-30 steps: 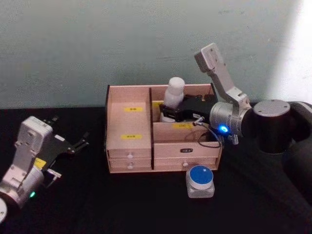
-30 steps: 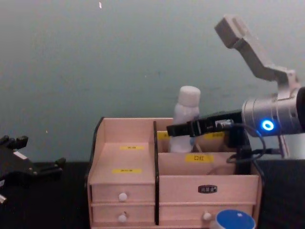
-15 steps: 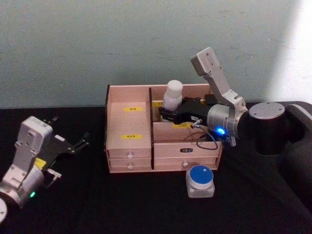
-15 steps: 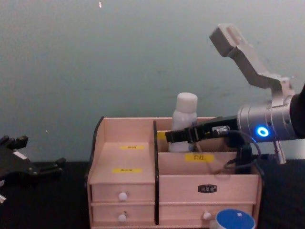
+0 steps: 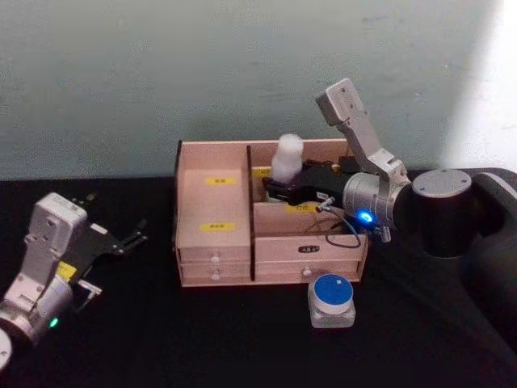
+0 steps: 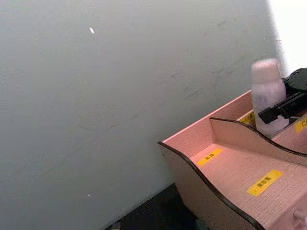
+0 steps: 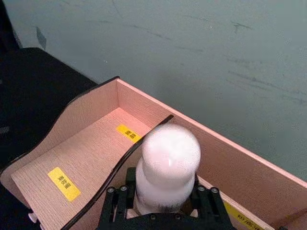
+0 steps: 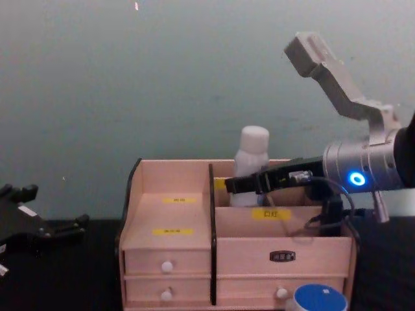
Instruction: Pick up the facial cleanser and watermelon frost from the table and place them into the tiered storage box.
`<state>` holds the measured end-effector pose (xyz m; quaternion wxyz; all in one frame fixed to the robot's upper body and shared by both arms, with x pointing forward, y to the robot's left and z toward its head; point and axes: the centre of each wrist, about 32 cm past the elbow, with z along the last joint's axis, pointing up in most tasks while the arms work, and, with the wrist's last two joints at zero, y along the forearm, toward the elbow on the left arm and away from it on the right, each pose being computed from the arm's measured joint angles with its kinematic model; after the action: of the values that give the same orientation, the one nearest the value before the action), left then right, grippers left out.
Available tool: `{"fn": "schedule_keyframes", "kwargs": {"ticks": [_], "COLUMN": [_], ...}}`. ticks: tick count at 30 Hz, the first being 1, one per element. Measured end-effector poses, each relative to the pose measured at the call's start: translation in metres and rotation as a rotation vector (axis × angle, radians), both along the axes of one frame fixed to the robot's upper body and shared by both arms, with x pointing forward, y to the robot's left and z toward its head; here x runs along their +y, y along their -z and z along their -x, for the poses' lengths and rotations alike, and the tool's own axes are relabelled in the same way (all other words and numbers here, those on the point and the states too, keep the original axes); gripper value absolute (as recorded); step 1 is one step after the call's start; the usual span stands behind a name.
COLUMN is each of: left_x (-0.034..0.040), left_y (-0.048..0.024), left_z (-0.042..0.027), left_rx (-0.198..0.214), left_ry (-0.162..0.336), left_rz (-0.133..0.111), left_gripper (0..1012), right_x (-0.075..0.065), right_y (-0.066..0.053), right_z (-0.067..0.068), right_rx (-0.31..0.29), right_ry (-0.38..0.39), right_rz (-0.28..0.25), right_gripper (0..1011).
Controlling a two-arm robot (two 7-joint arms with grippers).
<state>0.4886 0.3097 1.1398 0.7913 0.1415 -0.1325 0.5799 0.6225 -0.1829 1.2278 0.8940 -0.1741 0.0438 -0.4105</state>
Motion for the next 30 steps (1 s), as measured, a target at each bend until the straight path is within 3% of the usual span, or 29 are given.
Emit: {"fn": "schedule_keyframes", "kwargs": {"ticks": [10, 14, 30], "left_x": [0.0, 0.0, 0.0], "left_y": [0.0, 0.0, 0.0], "left_z": [0.0, 0.0, 0.0], "left_rx": [0.0, 0.0, 0.0], "left_ry": [0.0, 0.0, 0.0], "left_rz": [0.0, 0.0, 0.0], "left_gripper": [1001, 1001, 1001], "right_x": [0.0002, 0.0001, -0.0036], "right_y": [-0.0002, -0.0001, -0.0036], "right_z": [0.0, 0.0, 0.0031], "right_rx": [0.002, 0.002, -0.002], "right_ry": [-0.002, -0.001, -0.007], "right_rz": [-0.003, -0.003, -0.017], "right_gripper": [935, 1000, 1000]}}
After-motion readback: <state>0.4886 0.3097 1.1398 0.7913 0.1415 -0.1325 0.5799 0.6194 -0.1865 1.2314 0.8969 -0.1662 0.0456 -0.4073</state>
